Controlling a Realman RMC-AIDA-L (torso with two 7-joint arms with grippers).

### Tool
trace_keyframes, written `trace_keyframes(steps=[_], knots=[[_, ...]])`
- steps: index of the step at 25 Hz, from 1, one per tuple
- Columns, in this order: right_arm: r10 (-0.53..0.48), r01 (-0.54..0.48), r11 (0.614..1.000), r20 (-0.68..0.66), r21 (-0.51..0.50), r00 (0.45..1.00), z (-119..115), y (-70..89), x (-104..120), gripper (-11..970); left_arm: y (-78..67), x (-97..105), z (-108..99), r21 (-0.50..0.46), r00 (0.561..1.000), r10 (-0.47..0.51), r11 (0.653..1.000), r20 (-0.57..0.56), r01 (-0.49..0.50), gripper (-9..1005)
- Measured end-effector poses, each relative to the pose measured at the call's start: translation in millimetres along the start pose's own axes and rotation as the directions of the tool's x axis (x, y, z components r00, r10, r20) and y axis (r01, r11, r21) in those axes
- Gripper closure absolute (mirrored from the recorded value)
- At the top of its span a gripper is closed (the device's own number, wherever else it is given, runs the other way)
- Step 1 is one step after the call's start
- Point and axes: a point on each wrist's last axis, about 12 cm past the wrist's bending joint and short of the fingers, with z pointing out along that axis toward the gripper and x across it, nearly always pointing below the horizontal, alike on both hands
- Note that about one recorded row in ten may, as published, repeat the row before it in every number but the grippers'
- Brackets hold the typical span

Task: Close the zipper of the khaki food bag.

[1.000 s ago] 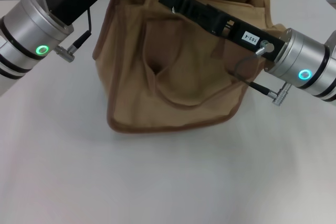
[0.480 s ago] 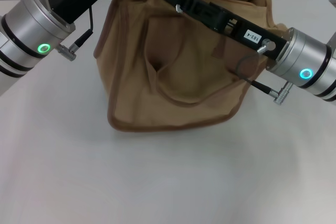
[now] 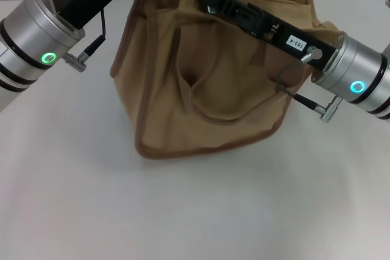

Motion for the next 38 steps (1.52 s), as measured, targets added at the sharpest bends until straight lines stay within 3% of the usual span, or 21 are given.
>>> trace_keyframes(steps=[3,9,15,25,33,38], knots=[[0.002,-0.002,1.0,0.004,0.006,1.0,-2.5,-0.3,1.0,934,0.0,0.0,-1.3,-0.005,1.0,0.0,1.0,0.001,0.0,966],[0.004,-0.006,0.999,0.043,0.053,0.999,-21.7,-2.6,3.7,955,1.4,-2.2,-12.0,-0.054,1.0,0.009,0.999,0.026,-0.007,966],[-0.019,0.007,0.993,0.097,0.117,0.995,-48.3,-5.0,2.3,955,3.5,-10.4,-31.9,-0.125,0.997,0.04,0.992,0.069,-0.031,966],[-0.044,-0.001,0.976,0.2,0.219,0.979,-88.3,-5.8,1.3,956,3.7,-13.0,-46.7,-0.175,0.996,0.054,0.984,0.077,-0.04,966],[-0.07,-0.012,0.953,0.258,0.301,0.964,-103.0,-10.9,-0.9,956,3.0,-12.6,-56.8,-0.218,0.995,0.06,0.975,0.084,-0.04,964],[-0.107,0.019,0.945,0.255,0.325,0.961,-105.2,-11.5,0.9,895,4.8,-9.5,-64.0,-0.263,0.996,0.056,0.964,0.063,-0.037,949]])
